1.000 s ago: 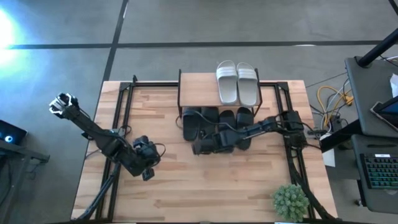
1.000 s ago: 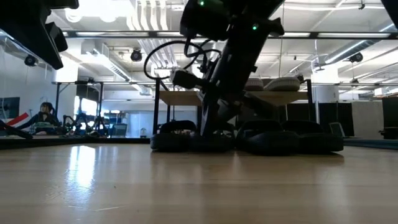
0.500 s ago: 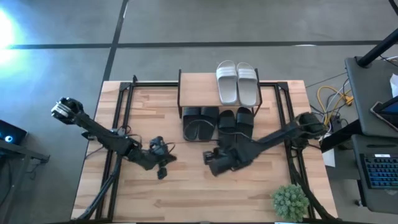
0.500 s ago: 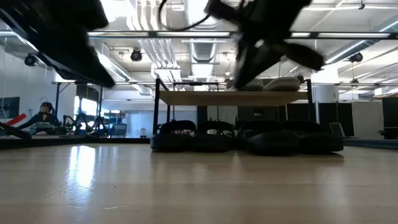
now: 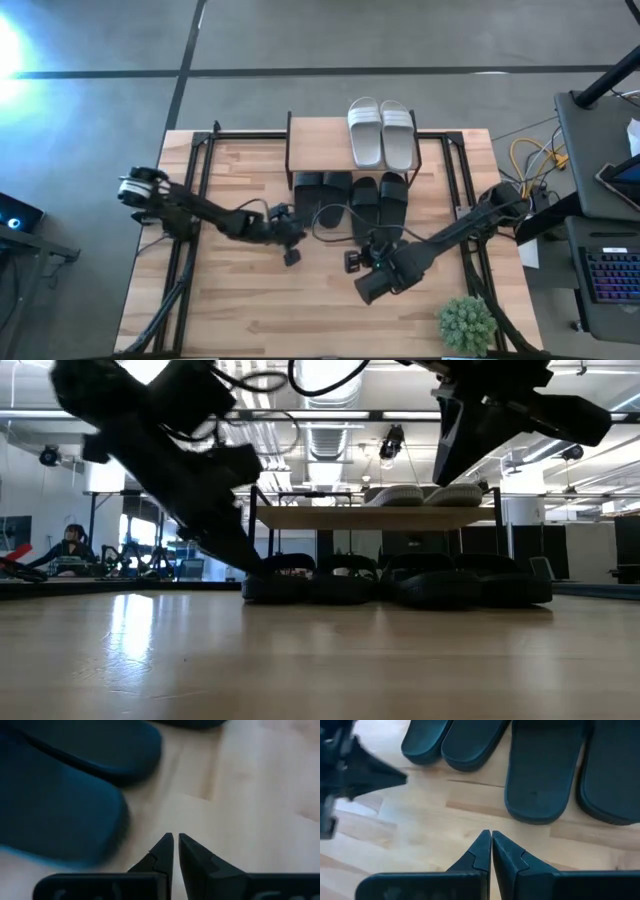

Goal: Pick and place slides into the shelf
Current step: Adjust the black slides under the shelf

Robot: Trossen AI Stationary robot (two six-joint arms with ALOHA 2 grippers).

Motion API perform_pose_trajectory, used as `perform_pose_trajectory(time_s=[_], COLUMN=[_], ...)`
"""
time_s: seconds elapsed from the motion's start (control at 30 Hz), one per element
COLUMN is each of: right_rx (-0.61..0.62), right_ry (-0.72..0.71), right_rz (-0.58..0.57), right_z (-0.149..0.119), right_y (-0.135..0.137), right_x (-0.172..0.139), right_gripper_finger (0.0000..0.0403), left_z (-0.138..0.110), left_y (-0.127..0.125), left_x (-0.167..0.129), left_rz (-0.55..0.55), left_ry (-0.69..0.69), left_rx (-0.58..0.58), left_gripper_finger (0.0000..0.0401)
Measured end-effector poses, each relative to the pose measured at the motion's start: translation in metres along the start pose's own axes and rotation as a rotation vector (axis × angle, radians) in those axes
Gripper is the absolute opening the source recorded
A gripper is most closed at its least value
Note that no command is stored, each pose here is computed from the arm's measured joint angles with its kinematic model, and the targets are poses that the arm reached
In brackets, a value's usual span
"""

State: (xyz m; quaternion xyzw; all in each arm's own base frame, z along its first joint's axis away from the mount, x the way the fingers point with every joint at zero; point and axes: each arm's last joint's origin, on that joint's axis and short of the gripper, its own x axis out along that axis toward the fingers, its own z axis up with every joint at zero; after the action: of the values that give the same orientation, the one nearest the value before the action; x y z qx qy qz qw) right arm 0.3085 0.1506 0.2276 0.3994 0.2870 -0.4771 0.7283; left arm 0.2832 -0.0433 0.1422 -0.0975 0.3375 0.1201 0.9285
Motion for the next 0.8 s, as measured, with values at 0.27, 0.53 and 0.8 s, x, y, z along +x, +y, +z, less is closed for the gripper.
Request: perform_pose_trajectory(time_s=[0.27, 0.53, 0.8], right_rx=[-0.038, -0.043, -0.056], right_ry=[-0.041, -0.04, -0.035], right_rz=[-0.04, -0.041, -0.034], right_z=[0.003, 0.002, -0.002], right_y=[-0.005, -0.006, -0.007], right_x=[0.0, -0.001, -0.004], right_gripper_finger=[0.0008, 0.0008, 0.0008], left_z=[0.014, 0.041, 0.034], left_y=[0.03, 0.055, 0.06], left_x=[0.044, 0.055, 0.025], left_rz=[0.106, 0.225, 0.367], left_ry=[0.041, 0.007, 0.126], left_rx=[0.083, 0.127, 0.082], left_gripper_finger=[0.0013, 0.0013, 0.0013])
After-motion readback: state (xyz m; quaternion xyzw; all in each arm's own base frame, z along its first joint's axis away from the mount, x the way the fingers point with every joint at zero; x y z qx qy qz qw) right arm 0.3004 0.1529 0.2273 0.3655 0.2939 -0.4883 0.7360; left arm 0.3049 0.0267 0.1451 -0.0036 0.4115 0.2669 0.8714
